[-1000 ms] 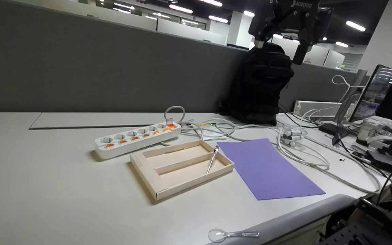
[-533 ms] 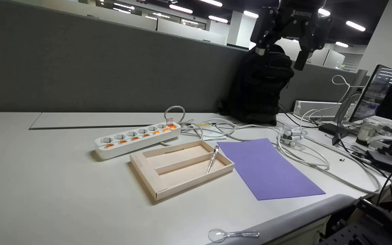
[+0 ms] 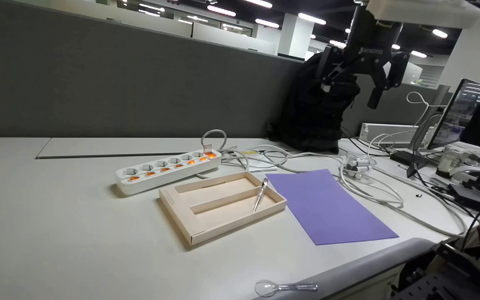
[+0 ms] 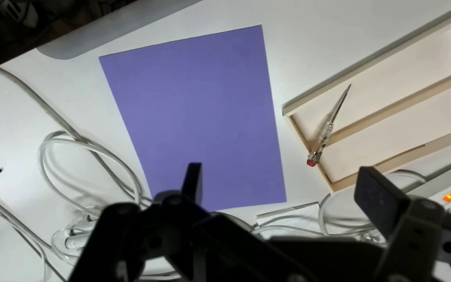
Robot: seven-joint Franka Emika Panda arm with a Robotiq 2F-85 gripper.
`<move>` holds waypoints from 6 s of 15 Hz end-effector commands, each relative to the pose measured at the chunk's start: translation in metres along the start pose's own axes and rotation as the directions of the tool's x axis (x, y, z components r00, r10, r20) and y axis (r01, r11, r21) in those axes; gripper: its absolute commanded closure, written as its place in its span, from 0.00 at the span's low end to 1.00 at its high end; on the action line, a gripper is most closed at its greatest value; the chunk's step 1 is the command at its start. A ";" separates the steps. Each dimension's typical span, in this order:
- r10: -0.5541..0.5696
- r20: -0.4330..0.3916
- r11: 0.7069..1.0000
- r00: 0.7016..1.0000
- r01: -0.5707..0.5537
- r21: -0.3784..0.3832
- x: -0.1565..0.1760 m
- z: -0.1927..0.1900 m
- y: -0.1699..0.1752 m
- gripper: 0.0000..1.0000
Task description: Remove the screwdriver from the tray and put it on the table
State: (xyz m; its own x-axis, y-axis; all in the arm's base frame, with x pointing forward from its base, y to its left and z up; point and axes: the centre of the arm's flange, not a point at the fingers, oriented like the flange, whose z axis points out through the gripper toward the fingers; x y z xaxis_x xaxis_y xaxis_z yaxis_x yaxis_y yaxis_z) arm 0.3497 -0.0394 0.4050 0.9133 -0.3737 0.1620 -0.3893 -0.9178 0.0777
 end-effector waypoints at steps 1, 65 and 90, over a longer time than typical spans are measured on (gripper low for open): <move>0.081 0.012 0.997 0.997 -0.080 -0.022 0.018 0.023 0.003 0.00; 0.220 0.031 0.972 0.975 -0.216 -0.088 0.095 0.262 -0.133 0.67; 0.699 -0.121 0.709 0.704 -0.705 -0.006 0.095 0.189 0.036 0.96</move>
State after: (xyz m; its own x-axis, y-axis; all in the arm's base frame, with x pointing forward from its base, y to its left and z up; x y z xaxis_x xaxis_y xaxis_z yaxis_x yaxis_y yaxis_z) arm 0.4655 -0.1227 0.2389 0.4237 -0.8391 0.3412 -0.8932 -0.4497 0.0031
